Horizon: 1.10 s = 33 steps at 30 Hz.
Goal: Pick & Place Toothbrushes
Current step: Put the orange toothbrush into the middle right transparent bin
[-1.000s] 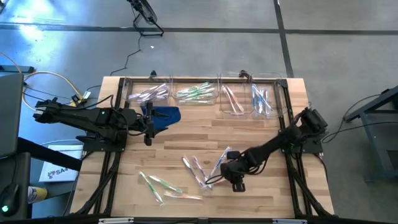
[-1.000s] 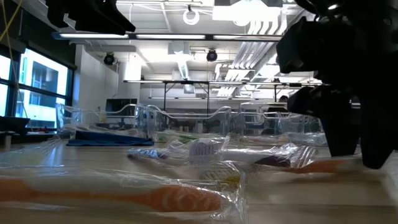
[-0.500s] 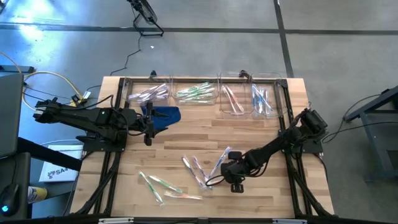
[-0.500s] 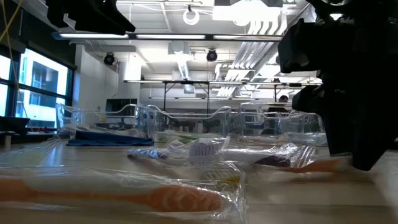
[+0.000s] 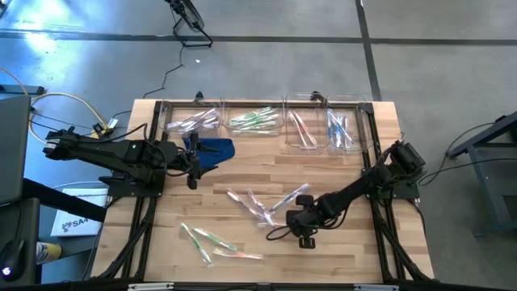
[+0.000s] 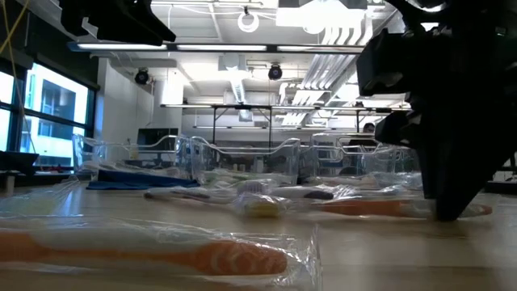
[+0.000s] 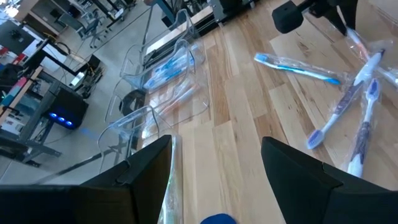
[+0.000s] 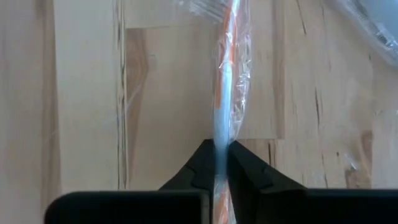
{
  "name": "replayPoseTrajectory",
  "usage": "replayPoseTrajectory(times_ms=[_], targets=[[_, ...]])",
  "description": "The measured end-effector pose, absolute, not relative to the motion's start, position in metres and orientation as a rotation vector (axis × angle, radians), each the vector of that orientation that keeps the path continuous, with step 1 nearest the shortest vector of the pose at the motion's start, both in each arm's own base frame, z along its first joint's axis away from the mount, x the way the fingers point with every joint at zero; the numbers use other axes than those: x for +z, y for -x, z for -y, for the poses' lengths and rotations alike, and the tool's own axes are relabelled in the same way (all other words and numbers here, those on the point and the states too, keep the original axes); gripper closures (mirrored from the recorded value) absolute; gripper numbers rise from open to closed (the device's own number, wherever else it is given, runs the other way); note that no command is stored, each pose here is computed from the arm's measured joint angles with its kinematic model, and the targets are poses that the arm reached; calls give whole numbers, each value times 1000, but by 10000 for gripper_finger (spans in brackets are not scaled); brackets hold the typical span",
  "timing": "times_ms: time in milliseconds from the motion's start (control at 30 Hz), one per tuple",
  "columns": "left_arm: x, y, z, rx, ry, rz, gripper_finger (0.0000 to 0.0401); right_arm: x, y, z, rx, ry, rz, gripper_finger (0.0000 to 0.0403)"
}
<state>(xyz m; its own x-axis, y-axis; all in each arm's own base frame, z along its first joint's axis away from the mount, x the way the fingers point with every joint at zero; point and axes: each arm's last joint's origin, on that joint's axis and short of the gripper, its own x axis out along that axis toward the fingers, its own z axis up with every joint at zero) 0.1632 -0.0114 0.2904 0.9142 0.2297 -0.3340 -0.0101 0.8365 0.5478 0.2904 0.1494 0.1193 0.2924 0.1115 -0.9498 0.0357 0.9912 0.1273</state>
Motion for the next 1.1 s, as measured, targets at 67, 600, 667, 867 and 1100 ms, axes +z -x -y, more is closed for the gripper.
replayPoseTrajectory(times_ms=[67,600,667,867,1100], targets=[[290,-163,11,130,-569,-403,160,120,-289,-149,58,-137,-1289,382],[290,-163,11,129,-574,-407,160,186,-262,-134,203,-109,-1257,389],[290,-163,11,129,-573,-407,160,198,-257,-131,207,-125,-1237,389],[290,-163,11,129,-573,-407,160,228,-241,-113,144,-124,-1172,389],[290,-163,11,129,-573,-407,160,260,-228,-88,20,-129,-1023,389]])
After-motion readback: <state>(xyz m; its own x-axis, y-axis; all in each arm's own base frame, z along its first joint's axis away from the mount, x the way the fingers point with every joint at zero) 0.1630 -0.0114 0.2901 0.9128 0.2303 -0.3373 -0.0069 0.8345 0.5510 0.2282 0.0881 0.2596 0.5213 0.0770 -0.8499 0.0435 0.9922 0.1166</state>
